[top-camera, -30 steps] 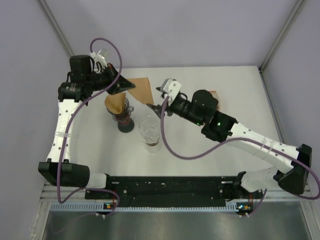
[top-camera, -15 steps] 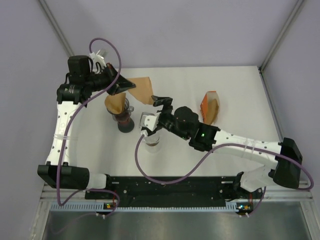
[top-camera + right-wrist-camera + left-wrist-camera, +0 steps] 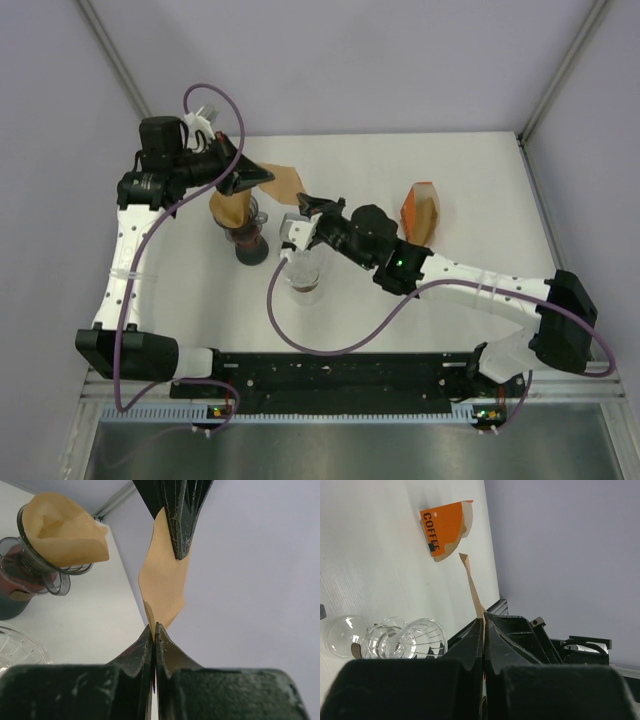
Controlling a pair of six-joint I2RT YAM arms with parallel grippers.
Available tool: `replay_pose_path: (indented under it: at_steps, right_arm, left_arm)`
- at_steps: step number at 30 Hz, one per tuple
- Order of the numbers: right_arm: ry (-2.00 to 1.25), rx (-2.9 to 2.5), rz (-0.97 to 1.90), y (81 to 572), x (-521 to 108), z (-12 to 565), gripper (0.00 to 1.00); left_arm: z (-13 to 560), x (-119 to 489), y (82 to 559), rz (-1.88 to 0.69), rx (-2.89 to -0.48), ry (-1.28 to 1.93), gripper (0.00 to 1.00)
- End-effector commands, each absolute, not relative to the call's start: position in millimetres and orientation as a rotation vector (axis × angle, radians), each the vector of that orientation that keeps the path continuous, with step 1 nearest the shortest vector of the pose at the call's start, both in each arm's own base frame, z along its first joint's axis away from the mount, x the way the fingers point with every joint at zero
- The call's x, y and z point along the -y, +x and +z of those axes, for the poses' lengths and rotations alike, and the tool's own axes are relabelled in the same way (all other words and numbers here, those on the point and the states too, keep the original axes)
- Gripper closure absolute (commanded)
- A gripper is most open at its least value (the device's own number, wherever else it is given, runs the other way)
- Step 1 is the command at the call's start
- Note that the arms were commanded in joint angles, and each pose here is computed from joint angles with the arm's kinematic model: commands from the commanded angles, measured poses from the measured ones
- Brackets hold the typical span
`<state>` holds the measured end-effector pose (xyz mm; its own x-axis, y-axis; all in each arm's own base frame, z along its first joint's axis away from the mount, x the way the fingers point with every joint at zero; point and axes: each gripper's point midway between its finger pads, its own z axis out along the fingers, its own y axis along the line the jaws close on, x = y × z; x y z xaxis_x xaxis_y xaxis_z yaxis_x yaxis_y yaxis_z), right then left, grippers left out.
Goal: Place the coffee filter in the dripper
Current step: Adjust the coffee filter at the center of the board.
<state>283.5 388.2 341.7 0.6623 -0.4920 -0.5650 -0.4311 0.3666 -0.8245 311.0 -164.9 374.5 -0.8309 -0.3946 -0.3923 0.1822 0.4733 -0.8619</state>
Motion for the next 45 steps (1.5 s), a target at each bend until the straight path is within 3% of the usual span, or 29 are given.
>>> replay_pose_path:
  at_steps: [1,2,4,6,7,13,21,26,30,38,41,43,44,45]
  right_arm:
    - [-1.154,-0.881,0.036,275,-384,372,1.0]
    - [-1.157,-0.895,0.057,273,-383,374,1.0]
    - [-1.173,-0.947,0.11,273,-380,374,1.0]
    - [-1.219,-1.007,0.192,268,-375,369,1.0]
    - [-1.243,-1.034,0.245,265,-373,366,1.0]
    - [-1.397,-1.126,0.584,231,-353,357,1.0]
    - [-1.559,-1.075,0.921,177,-359,373,1.0]
    - [-1.578,-1.047,1.018,169,-368,383,1.0]
    - [-1.574,-1.044,1.064,166,-372,390,1.0]
    - [-1.548,-1.071,1.032,174,-374,393,1.0]
    - [-1.544,-1.077,1.03,177,-375,393,1.0]
    - [-1.53,-1.089,1.016,180,-376,395,1.0]
    - [-1.508,-1.108,1.0,185,-376,397,0.9]
    - [-1.477,-1.13,0.976,192,-375,399,0.69]
  left_arm:
    - [394,165,307,-1.357,-2.084,-0.083,1.0]
    - [394,164,307,-1.34,-2.083,-0.073,0.9]
    - [396,159,308,-1.268,-2.07,-0.023,0.6]
    - [402,150,309,-1.142,-2.048,0.048,0.39]
    - [404,144,309,-1.066,-2.044,0.085,0.33]
    - [439,111,291,-0.615,-1.906,0.493,0.19]
    - [433,146,209,-0.645,-1.751,1.075,0.05]
    - [417,159,186,-0.686,-1.737,1.208,0.02]
    - [403,168,175,-0.74,-1.756,1.262,0.06]
    - [388,183,156,-0.869,-1.808,1.307,0.37]
    - [381,185,152,-0.877,-1.824,1.326,0.58]
    - [377,185,149,-0.884,-1.841,1.332,0.79]
    - [378,185,147,-0.888,-1.84,1.335,0.9]
    - [381,186,145,-0.895,-1.836,1.334,1.0]
